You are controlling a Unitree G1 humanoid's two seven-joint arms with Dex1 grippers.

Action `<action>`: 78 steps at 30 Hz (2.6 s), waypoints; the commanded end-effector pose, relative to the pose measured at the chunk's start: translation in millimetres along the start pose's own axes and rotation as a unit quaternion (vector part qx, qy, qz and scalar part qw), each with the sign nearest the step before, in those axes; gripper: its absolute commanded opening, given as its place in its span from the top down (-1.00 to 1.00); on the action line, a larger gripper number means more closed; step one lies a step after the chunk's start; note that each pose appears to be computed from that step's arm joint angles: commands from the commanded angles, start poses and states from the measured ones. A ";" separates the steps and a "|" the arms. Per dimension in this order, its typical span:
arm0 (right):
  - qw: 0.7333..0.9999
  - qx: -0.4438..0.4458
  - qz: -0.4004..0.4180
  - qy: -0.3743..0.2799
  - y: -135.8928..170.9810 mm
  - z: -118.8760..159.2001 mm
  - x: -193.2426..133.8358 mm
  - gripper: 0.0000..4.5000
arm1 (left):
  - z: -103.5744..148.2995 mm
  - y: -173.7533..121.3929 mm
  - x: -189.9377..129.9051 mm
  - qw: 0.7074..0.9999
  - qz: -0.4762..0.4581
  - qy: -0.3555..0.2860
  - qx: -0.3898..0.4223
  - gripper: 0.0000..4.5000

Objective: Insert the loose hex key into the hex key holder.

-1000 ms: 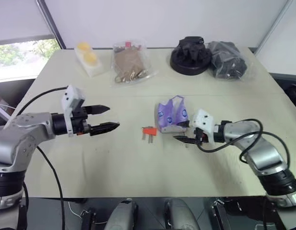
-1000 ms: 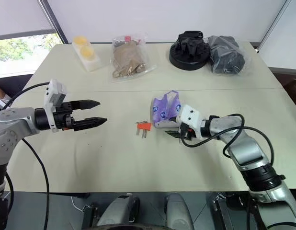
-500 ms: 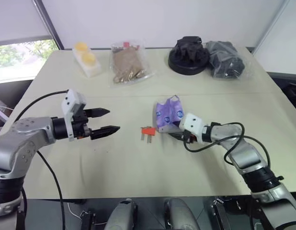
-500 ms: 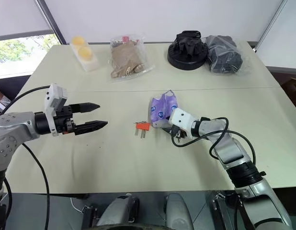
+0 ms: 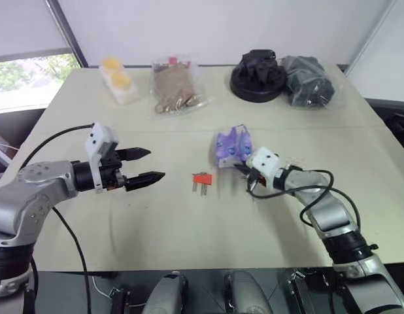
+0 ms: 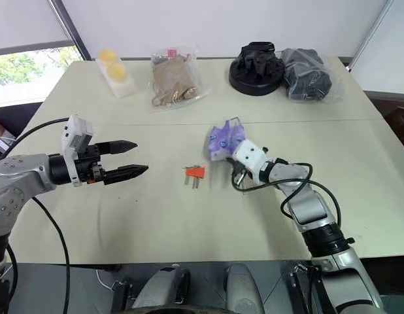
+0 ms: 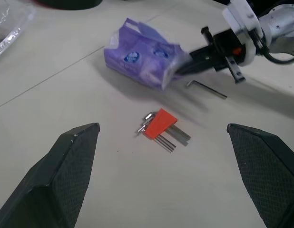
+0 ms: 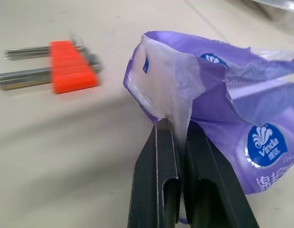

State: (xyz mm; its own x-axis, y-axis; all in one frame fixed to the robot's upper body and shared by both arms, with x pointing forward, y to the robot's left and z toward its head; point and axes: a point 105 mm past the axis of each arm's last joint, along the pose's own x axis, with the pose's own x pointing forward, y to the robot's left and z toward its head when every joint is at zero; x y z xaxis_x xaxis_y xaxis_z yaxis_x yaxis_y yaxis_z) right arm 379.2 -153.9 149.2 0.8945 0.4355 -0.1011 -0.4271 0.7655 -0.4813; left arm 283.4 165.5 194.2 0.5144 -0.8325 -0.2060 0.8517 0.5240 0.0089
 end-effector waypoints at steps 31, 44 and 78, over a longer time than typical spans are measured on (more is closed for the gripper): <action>0.817 0.117 -0.545 0.150 -161.6 -56.9 -120.3 -0.98 | 7.3 -8.7 11.1 0.999 -0.015 -0.024 0.016 -1.00; 0.989 0.095 -0.102 -0.039 -60.5 51.1 -17.1 -0.98 | 8.7 -7.5 14.3 0.999 -0.018 -0.029 0.021 -1.00; 0.901 -0.039 0.431 0.029 92.6 8.1 25.0 -0.98 | 10.8 -6.8 -2.2 0.999 0.029 -0.031 0.014 -1.00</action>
State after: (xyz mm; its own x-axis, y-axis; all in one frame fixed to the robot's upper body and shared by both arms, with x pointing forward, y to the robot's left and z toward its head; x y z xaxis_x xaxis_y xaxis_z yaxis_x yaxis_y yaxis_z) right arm 356.0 -72.5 98.1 0.2215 0.8148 -0.5358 -0.9674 0.1145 -0.2257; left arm 280.6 161.2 193.9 0.5637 -0.8097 -0.1632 0.8213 0.5704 0.0072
